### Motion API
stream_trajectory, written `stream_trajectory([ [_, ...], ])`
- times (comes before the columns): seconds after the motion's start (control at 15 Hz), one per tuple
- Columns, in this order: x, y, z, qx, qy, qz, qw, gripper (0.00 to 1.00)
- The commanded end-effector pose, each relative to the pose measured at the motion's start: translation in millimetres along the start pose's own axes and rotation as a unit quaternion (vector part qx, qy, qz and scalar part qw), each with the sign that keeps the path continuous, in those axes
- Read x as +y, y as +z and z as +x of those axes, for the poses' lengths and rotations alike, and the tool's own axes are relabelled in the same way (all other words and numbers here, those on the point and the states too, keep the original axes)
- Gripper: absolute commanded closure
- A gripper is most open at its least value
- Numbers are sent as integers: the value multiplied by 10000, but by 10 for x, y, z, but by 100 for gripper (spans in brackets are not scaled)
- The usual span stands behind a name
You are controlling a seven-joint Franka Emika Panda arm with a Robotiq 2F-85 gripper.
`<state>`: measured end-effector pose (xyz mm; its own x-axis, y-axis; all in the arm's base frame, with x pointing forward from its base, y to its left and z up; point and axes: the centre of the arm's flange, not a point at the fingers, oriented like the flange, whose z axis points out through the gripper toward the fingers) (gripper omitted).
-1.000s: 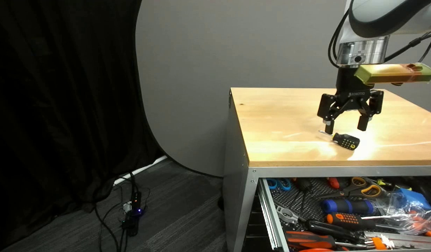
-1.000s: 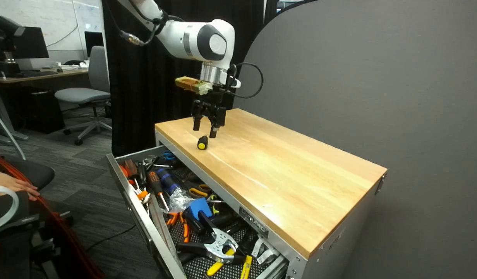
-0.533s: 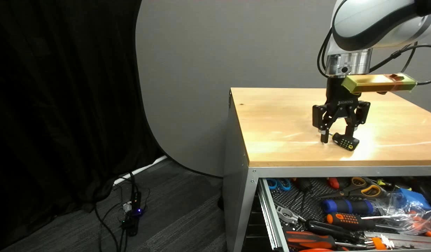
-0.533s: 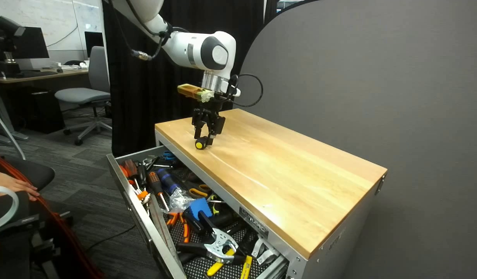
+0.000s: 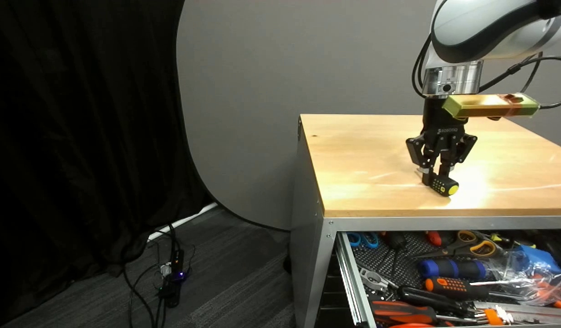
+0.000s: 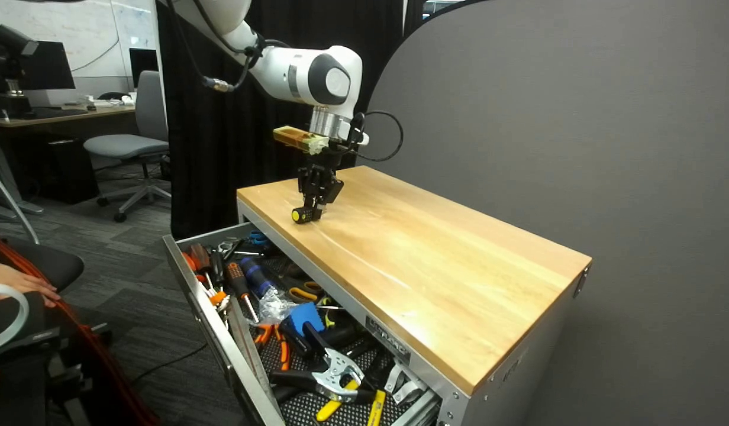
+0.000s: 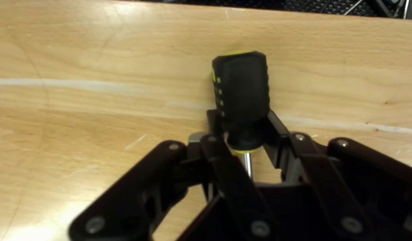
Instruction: Put the screwdriver in the drawer then close it
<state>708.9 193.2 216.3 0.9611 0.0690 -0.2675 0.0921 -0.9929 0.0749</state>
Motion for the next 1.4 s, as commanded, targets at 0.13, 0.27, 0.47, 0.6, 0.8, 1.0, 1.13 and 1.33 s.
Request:
stream_trajectory([
  [0.13, -20, -19, -413, -84, 4, 289, 9995, 85],
  [0.27, -107, 41, -689, -237, -85, 332, 9991, 85],
  [0.47, -398, 252, -1021, -483, -271, 413, 9976, 85],
  [0.6, -582, 372, -1151, -550, -394, 388, 9970, 85],
  [0.8, -845, 671, -1311, -623, -464, 334, 9964, 85],
  [1.0, -1063, 967, -1384, -618, -489, 274, 9965, 84],
  [1.13, -1173, 1098, -1398, -547, -470, 324, 9969, 40],
  [1.33, -1243, 1208, -1439, -530, -509, 354, 9967, 19],
])
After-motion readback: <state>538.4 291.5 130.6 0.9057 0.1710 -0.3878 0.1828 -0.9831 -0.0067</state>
